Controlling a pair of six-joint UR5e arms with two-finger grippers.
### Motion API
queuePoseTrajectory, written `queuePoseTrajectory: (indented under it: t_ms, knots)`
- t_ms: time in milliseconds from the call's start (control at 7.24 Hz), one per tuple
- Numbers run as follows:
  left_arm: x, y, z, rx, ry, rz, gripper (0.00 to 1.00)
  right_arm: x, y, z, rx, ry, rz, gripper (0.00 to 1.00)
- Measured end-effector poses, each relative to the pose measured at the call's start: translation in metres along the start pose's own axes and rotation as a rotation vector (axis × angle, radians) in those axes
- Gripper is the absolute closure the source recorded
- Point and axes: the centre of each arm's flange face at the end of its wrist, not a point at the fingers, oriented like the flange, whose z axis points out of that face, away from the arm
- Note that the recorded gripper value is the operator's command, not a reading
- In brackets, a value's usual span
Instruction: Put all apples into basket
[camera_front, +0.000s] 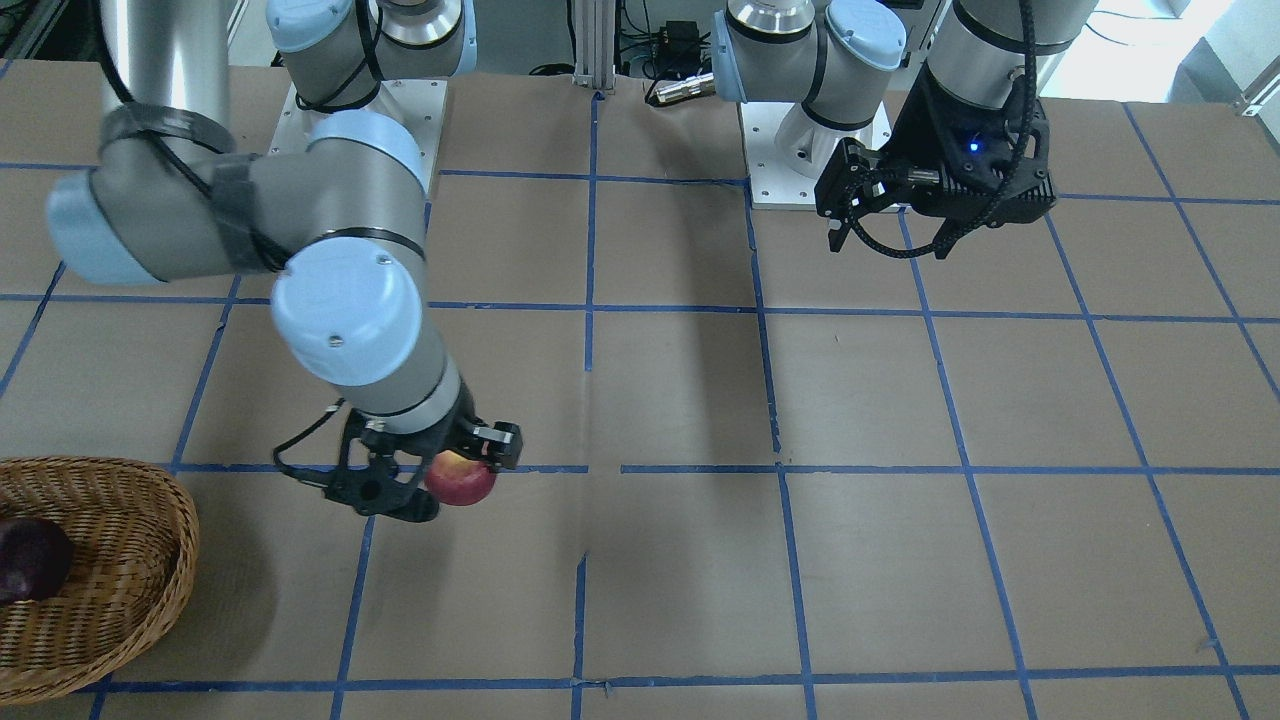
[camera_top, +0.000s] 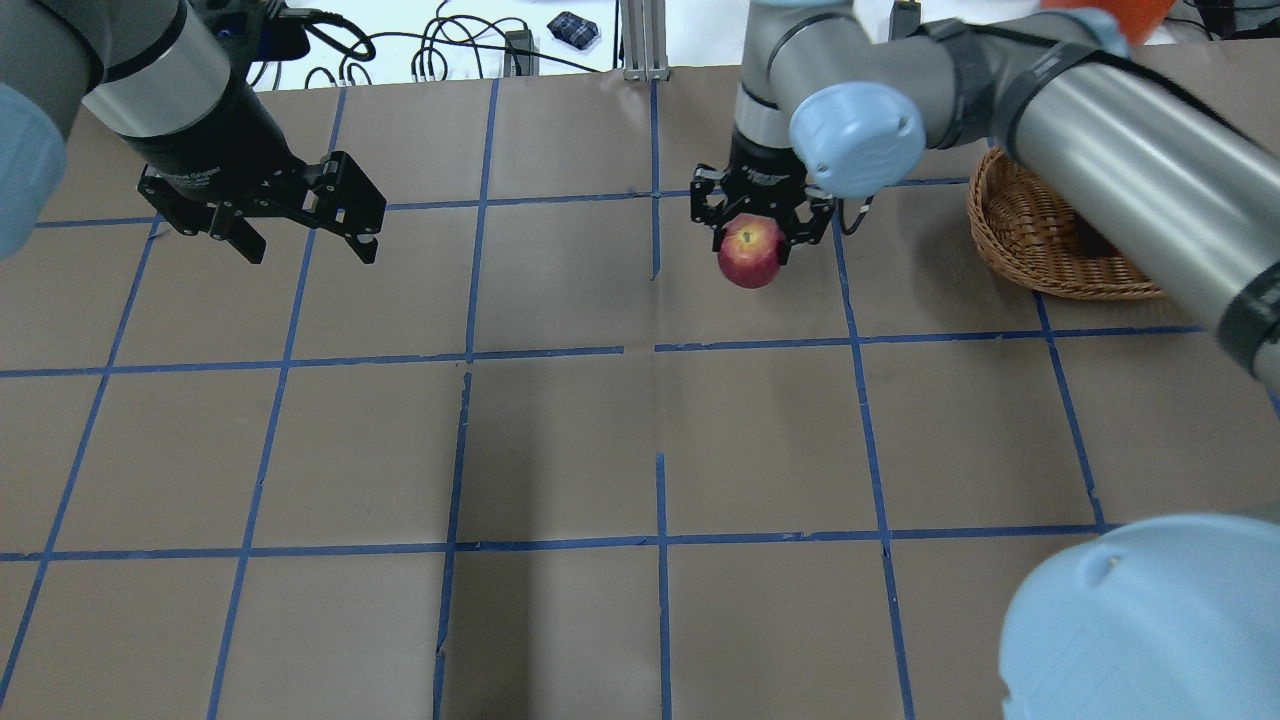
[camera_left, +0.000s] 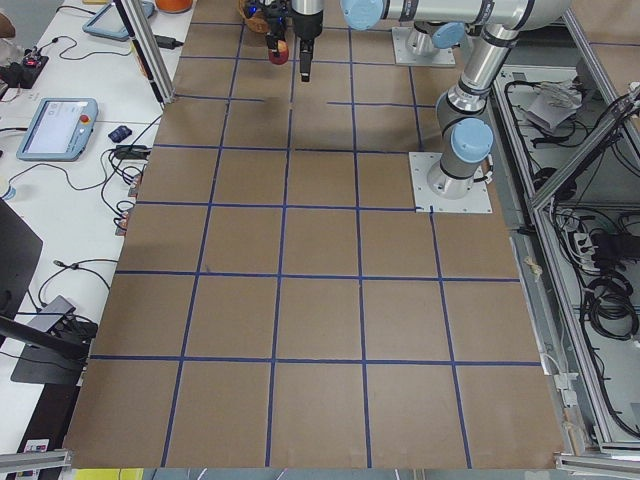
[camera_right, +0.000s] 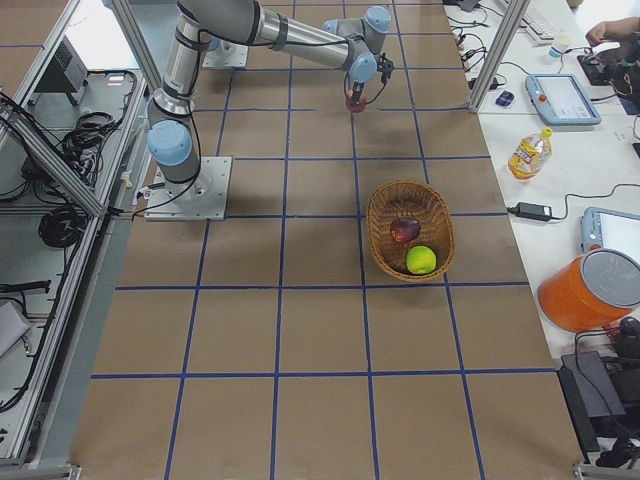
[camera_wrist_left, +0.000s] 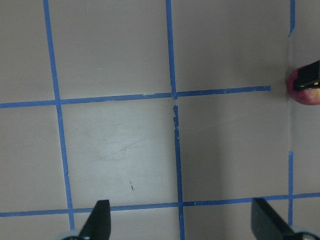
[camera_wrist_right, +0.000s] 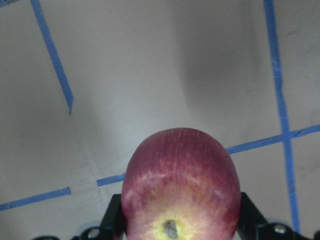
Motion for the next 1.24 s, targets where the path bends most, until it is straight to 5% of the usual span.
queuePoseTrajectory:
  t_ms: [414, 829, 1243]
  knots:
    - [0.0, 0.001, 0.0, 0.0, -0.001, 0.0, 0.0, 0.16, -0.069, -0.033, -0.015, 0.051, -0.043, 1.0]
    - [0.0, -0.001, -0.001, 0.001, -0.001, 0.0, 0.0, 0.282, -0.118, -0.002, -0.029, 0.03, -0.119, 1.0]
    - [0.0, -0.002, -0.002, 0.001, -0.001, 0.0, 0.0, 0.309, -0.147, 0.036, -0.002, 0.033, -0.146, 1.0]
